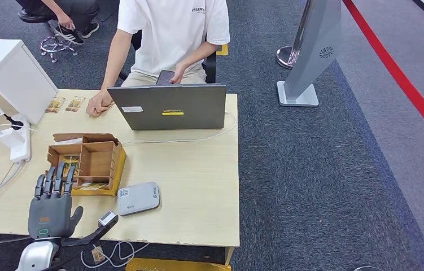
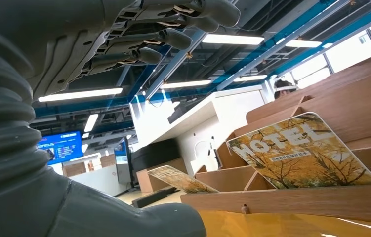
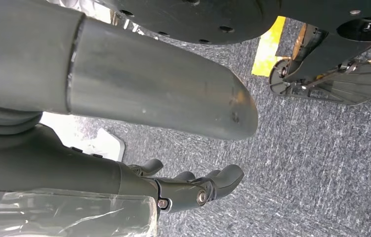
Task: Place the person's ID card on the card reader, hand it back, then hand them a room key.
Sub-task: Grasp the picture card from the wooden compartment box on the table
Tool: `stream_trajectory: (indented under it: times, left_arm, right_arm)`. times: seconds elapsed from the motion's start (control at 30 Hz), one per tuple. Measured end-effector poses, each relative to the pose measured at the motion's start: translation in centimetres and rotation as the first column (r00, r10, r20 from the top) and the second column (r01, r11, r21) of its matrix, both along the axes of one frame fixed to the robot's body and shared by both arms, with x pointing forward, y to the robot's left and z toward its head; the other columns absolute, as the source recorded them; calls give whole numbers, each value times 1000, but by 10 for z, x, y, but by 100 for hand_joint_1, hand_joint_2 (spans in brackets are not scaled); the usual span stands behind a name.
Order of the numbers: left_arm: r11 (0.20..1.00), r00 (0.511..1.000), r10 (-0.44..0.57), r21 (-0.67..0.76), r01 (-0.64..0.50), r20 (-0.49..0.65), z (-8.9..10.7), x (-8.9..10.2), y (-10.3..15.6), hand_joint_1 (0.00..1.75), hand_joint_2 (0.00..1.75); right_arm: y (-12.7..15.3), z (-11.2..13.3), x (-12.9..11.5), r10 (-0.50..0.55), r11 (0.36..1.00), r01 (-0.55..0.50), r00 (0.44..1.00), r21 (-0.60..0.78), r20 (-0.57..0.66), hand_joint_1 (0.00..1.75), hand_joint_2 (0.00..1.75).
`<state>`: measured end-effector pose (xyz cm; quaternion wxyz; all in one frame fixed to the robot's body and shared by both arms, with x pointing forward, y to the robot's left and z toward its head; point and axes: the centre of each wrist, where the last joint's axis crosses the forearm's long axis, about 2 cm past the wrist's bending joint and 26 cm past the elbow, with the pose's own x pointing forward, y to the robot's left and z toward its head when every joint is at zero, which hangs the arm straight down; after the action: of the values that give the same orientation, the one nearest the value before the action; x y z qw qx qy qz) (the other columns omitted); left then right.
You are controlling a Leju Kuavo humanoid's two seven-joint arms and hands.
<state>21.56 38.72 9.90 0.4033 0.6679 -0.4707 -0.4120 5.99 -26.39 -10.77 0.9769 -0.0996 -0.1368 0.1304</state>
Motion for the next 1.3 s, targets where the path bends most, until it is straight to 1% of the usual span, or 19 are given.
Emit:
stream_trajectory:
  times: [0.2,0.33,0.5,0.7,1.17,1.3]
  left_arm:
    - [1000,1000,10,-4,-10,3,2,6,0,0,175]
    - [1000,1000,5,-2,-5,6,6,12,1,0,175]
    - [1000,1000,26,-11,-26,12,10,21,1,0,175]
    - [999,999,28,-21,-28,17,13,32,-5,0,175]
    - [999,1000,22,-24,-22,-7,7,35,-8,0,175]
    - [1000,999,17,-23,-18,-33,6,35,-7,0,175]
  right_arm:
    - [0,0,0,9,1000,-9,1000,-1,-3,0,0]
    - [0,0,0,12,1000,-12,1000,1,-1,0,0]
    - [1,0,1,18,1000,-18,1000,4,3,0,0]
    - [2,0,1,26,1000,-26,1000,5,7,0,0]
    - [3,0,1,28,1000,-28,1000,7,6,0,0]
    - [3,0,1,28,1000,-28,1000,8,7,0,0]
